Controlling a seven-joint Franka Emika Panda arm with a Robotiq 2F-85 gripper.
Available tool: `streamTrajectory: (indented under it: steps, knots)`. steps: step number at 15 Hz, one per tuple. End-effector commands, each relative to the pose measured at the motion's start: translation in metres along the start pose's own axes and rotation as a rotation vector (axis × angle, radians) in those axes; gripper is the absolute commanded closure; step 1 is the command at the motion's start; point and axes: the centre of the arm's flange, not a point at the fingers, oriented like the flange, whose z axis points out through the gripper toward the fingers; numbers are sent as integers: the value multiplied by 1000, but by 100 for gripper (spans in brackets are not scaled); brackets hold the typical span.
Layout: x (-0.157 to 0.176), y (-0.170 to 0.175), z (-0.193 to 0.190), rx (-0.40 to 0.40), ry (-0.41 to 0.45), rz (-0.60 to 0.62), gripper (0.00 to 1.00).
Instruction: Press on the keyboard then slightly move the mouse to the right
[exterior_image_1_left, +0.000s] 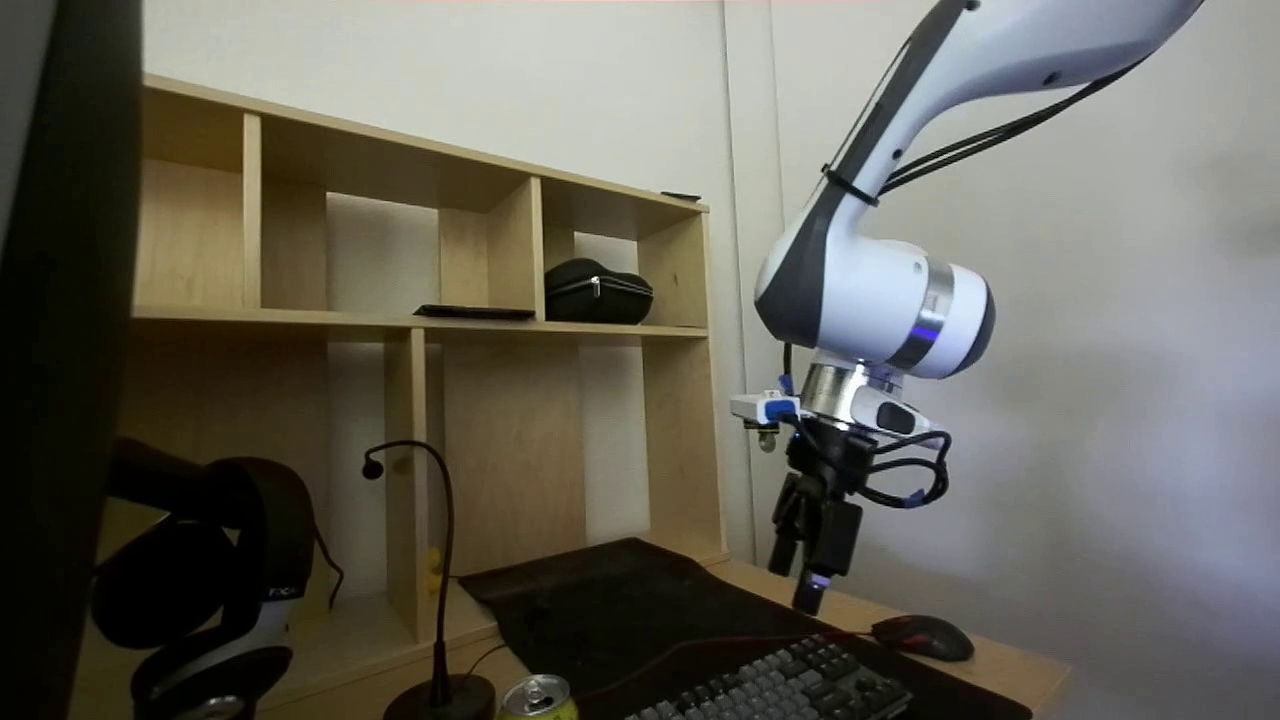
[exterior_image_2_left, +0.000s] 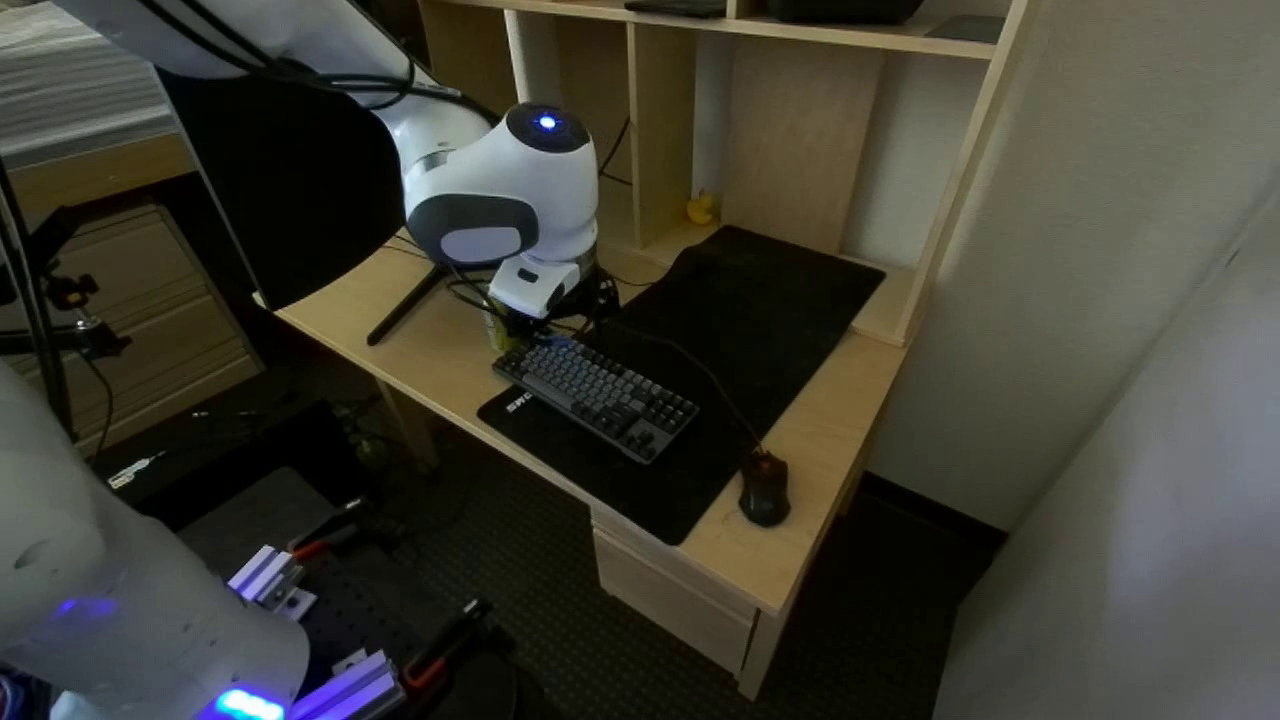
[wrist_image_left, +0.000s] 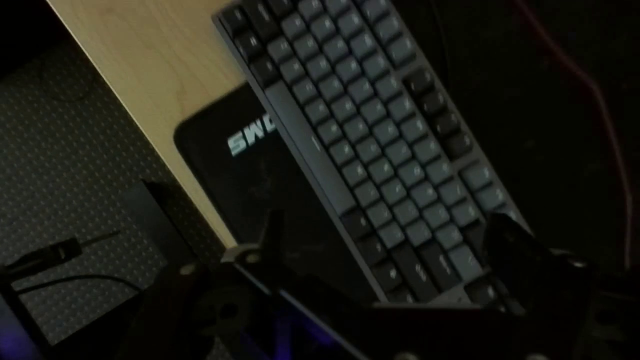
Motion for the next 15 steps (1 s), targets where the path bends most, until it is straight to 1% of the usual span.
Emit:
streamTrajectory:
  steps: [1,2,3,4,6,7,8,9,10,12,13,15]
  knots:
    - [-54,4,11,-46,-110,-147,0]
    - [-63,5,12,-57,-131,-165,0]
    - [-53,12,4,-24,-86,-119,0]
    - [-64,14,5,-33,-103,-140,0]
    - [-70,14,4,-36,-111,-153,0]
    - [-66,8,9,-63,-77,-156,0]
    - [-72,5,13,-70,-48,-185,0]
    - [-84,-1,19,-81,-41,-255,0]
    - [-96,-9,26,-116,-32,-303,0]
    - [-120,-30,39,-164,4,-354,0]
    - [-132,-44,46,-190,1,-385,0]
    - [-149,-67,59,-211,-8,-417,0]
